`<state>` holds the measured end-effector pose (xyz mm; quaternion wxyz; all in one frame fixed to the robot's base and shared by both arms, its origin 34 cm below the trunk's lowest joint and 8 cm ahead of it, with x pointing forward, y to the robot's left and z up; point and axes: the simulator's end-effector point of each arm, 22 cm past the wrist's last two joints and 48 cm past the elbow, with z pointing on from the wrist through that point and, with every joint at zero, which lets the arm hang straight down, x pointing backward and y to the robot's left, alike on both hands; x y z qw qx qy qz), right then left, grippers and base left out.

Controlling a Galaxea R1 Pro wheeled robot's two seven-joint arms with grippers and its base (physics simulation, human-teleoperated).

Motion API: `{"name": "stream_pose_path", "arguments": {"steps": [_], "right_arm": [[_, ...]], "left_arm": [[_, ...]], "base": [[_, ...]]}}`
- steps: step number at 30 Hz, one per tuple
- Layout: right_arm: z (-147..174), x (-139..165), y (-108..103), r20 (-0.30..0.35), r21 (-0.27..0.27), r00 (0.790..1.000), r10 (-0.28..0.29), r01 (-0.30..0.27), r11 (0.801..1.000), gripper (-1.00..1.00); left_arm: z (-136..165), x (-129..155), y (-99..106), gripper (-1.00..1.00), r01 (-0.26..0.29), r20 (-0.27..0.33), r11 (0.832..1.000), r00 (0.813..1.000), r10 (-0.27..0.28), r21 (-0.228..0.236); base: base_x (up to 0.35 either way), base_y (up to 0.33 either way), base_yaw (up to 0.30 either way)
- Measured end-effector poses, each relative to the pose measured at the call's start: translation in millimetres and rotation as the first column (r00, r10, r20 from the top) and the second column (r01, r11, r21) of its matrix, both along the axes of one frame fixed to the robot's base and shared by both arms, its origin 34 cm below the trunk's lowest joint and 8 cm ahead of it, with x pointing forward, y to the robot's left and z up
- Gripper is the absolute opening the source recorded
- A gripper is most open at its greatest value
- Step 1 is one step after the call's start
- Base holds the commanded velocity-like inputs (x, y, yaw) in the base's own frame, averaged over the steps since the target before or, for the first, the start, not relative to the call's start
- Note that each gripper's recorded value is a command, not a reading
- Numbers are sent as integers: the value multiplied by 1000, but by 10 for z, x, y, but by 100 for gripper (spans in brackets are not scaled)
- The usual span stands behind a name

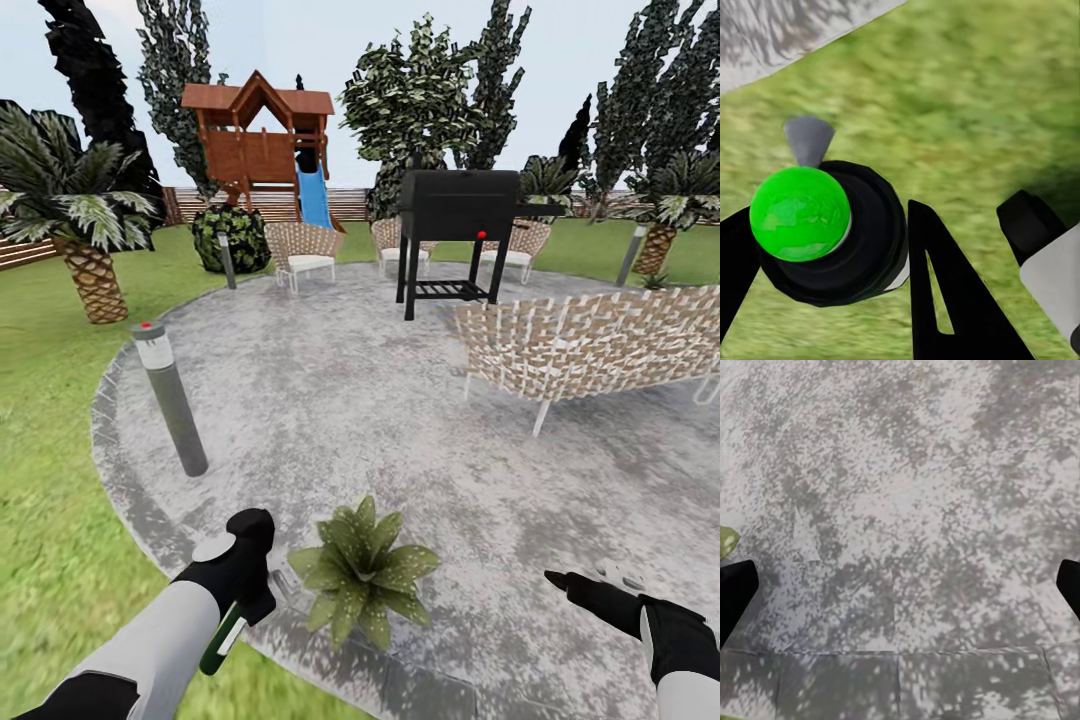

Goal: Pick up the pesticide atomizer in the garden and spray insectifuge to fully cover both potted plants in the garden.

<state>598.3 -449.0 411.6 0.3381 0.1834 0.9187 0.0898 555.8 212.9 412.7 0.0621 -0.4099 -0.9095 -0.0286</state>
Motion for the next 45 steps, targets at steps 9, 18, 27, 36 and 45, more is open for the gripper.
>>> {"name": "stream_pose_path", "arguments": {"steps": [9, 18, 27, 36, 45], "right_arm": [[-1, -1, -1, 0, 0, 1000, 0, 0, 1000, 100], [-1, -1, -1, 0, 0, 1000, 0, 0, 1000, 100], [-1, -1, -1, 0, 0, 1000, 0, 0, 1000, 100], [-1, 0, -1, 0, 0, 1000, -1, 1, 1000, 100], [0, 0, 0, 0, 0, 1000, 0, 0, 1000, 100]], "left_arm": [[4, 8, -2, -100, 0, 2, 1000, 1000, 0, 0], [1, 3, -7, -100, 1, 1, 1000, 1000, -1, -1], [0, 3, -5, -100, 0, 1, 1000, 1000, 0, -1], [-1, 3, 6, -100, 0, 1, 1000, 1000, 0, 1], [0, 2, 10, -100, -2, 1, 1000, 1000, 2, 0]], "base": [[102, 291, -258], [4, 288, -272], [0, 193, -272], [0, 14, -69], [33, 154, 0]]}}
